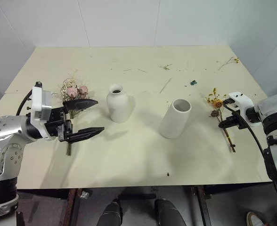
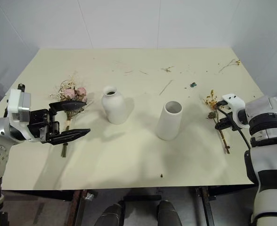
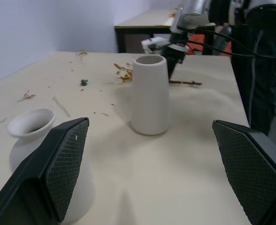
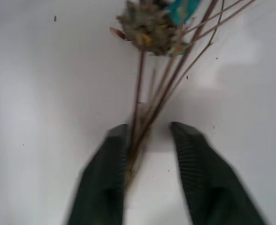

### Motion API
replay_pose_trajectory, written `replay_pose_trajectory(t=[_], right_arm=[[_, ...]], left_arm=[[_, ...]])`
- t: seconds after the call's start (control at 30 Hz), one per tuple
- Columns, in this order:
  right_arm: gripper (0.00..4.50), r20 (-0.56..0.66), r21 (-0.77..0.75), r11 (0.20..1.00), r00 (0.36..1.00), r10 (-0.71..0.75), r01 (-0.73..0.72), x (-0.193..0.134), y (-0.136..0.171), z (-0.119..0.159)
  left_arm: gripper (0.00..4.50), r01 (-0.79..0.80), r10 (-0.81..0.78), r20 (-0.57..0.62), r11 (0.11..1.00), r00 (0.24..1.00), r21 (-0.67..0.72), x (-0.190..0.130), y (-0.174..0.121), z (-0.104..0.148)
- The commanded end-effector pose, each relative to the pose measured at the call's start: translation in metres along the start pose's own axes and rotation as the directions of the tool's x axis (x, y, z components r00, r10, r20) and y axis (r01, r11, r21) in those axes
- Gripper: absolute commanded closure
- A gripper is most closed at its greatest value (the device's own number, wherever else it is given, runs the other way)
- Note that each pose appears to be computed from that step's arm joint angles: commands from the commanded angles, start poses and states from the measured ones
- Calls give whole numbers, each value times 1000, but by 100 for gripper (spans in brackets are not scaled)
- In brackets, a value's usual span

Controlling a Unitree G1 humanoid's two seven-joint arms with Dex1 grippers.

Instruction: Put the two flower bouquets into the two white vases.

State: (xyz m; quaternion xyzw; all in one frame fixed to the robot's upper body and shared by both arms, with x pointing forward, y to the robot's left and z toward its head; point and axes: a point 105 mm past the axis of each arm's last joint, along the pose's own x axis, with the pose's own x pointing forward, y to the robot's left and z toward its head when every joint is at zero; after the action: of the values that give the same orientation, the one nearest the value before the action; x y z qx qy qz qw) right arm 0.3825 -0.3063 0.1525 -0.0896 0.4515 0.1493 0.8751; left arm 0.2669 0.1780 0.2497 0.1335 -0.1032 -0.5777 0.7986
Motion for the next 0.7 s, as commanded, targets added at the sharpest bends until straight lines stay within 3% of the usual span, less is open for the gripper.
replay_pose_trajectory(t=[0.03,0.17,0.23,0.27,0.33,0.43,0.6,0.7], right_arm=[[436,13,48,995,996,85,-85,8,10,-6],[448,212,9,977,955,207,-214,-13,17,17],[448,351,-25,981,917,189,-193,-32,12,34],[448,464,-85,983,867,184,-163,-47,11,47],[448,679,-196,977,707,197,-84,-85,15,72],[448,860,-229,973,466,209,-14,-134,33,94],[448,943,-304,949,114,312,-84,-192,85,99],[448,917,-395,900,-16,399,-187,-201,126,92]], left_arm=[[0,14,-14,3,999,1000,43,0,4,9],[0,13,-14,8,999,1000,49,0,10,11],[0,11,-12,10,999,1000,49,0,14,11],[0,10,-11,13,999,1000,48,1,15,10],[0,9,-9,18,999,1000,46,4,18,9],[0,7,-8,25,999,1000,43,5,24,8],[0,3,-4,30,999,1000,34,8,36,2],[0,21,-22,31,999,999,39,15,38,0]])
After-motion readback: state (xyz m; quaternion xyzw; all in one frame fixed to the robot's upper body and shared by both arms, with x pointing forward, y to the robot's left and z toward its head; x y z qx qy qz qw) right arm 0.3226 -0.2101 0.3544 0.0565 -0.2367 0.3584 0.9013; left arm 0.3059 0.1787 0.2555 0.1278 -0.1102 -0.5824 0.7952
